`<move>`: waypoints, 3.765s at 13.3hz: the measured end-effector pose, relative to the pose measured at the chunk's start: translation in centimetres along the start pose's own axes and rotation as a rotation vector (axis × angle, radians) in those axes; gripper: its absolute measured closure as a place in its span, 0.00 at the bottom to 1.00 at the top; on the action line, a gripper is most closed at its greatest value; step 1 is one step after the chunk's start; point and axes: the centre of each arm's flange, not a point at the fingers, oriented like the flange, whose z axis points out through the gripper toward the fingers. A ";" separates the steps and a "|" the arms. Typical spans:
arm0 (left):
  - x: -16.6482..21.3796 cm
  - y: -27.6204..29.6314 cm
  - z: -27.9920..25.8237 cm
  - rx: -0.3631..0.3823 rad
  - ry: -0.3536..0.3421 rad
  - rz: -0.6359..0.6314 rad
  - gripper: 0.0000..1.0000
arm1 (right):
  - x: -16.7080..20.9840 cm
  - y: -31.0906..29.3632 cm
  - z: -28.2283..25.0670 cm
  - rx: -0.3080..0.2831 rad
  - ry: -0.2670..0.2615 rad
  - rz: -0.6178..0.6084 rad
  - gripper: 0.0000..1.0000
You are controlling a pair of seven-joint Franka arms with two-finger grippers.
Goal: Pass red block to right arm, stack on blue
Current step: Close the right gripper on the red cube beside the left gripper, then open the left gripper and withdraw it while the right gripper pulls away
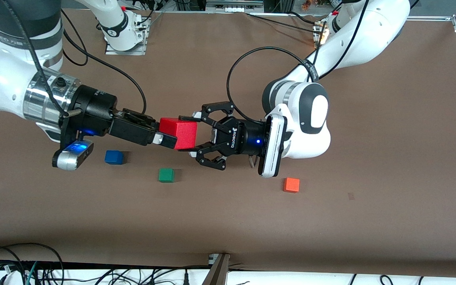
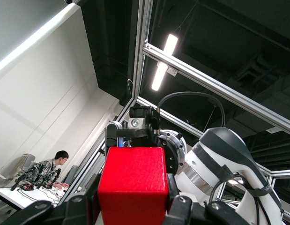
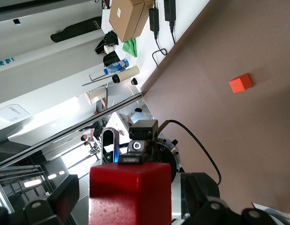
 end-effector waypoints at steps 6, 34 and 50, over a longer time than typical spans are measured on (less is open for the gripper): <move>-1.2 -0.2 0.1 0.003 -0.017 0.000 0.44 | -1.1 -0.1 1.6 -0.031 0.023 -0.036 0.00; -6.0 -2.2 -1.5 0.036 -0.084 0.043 0.44 | 0.4 3.2 3.7 -0.365 0.123 -0.327 0.05; -5.7 -2.3 -1.9 0.030 -0.085 0.069 0.14 | 2.6 3.7 0.8 -0.374 0.123 -0.294 0.44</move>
